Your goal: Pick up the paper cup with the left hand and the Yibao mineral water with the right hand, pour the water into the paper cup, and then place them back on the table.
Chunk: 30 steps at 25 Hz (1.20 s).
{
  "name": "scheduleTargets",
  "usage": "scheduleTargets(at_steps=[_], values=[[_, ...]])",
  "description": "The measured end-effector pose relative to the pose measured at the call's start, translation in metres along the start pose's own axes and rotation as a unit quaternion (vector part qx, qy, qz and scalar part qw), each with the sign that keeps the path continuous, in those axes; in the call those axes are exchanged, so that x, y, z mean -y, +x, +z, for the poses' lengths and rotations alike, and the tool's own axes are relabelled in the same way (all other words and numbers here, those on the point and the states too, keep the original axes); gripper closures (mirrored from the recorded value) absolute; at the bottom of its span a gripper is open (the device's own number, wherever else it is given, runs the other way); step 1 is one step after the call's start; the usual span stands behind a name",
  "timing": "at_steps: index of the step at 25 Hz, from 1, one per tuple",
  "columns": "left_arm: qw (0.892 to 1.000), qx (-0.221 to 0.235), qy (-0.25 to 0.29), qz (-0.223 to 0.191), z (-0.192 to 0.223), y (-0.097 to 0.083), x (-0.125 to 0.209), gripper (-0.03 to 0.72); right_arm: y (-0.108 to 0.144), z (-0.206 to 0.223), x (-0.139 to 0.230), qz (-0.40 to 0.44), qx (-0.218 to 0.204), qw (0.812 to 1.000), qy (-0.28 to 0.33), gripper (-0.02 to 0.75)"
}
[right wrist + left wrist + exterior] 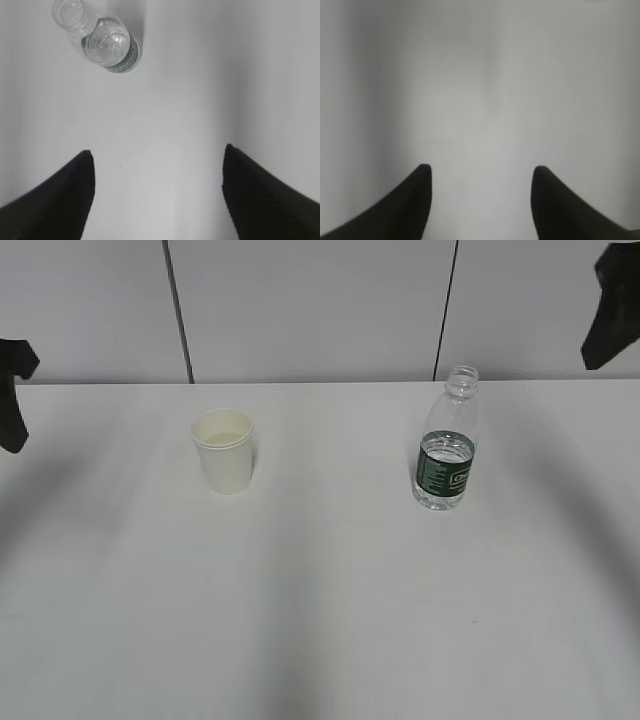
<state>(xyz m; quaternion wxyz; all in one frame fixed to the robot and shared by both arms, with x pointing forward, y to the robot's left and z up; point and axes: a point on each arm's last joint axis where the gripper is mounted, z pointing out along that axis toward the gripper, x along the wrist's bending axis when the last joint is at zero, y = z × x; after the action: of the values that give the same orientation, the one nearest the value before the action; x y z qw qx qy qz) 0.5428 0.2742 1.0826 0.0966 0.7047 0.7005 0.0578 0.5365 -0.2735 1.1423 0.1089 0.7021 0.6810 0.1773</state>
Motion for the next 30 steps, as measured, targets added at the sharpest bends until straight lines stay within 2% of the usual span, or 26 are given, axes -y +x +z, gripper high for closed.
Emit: scheduleTargets(at_steps=[10,11,12,16,20,22,23,30], values=[[1.0,0.002,-0.019,0.003,-0.027,0.005,0.077,0.297,-0.005,-0.032,0.062,-0.024,-0.001,1.0,-0.016,0.153],[1.0,0.003,-0.028,0.003,-0.032,0.005,0.085,0.297,-0.005,-0.032,0.062,-0.024,-0.001,1.0,-0.016,0.153],[0.999,0.003,-0.036,0.004,-0.037,0.006,0.095,0.297,-0.007,-0.042,0.09,-0.026,-0.002,0.999,-0.026,0.153],[0.998,0.006,-0.066,0.005,-0.05,0.008,0.128,0.297,-0.01,-0.051,0.124,-0.026,-0.003,0.999,-0.039,0.153],[0.995,0.008,-0.098,0.007,-0.06,0.009,0.153,0.297,-0.013,-0.058,0.155,-0.028,-0.005,0.998,-0.057,0.153],[0.993,0.01,-0.12,0.007,-0.067,0.01,0.165,0.297,-0.014,-0.058,0.157,-0.028,-0.005,0.998,-0.058,0.153],[0.992,0.011,-0.127,0.008,-0.069,0.01,0.17,0.297,-0.015,-0.062,0.176,-0.029,-0.006,0.997,-0.074,0.153],[0.979,0.025,-0.204,0.009,-0.088,0.011,0.211,0.297,-0.021,-0.078,0.224,-0.036,-0.001,0.989,-0.144,0.153]])
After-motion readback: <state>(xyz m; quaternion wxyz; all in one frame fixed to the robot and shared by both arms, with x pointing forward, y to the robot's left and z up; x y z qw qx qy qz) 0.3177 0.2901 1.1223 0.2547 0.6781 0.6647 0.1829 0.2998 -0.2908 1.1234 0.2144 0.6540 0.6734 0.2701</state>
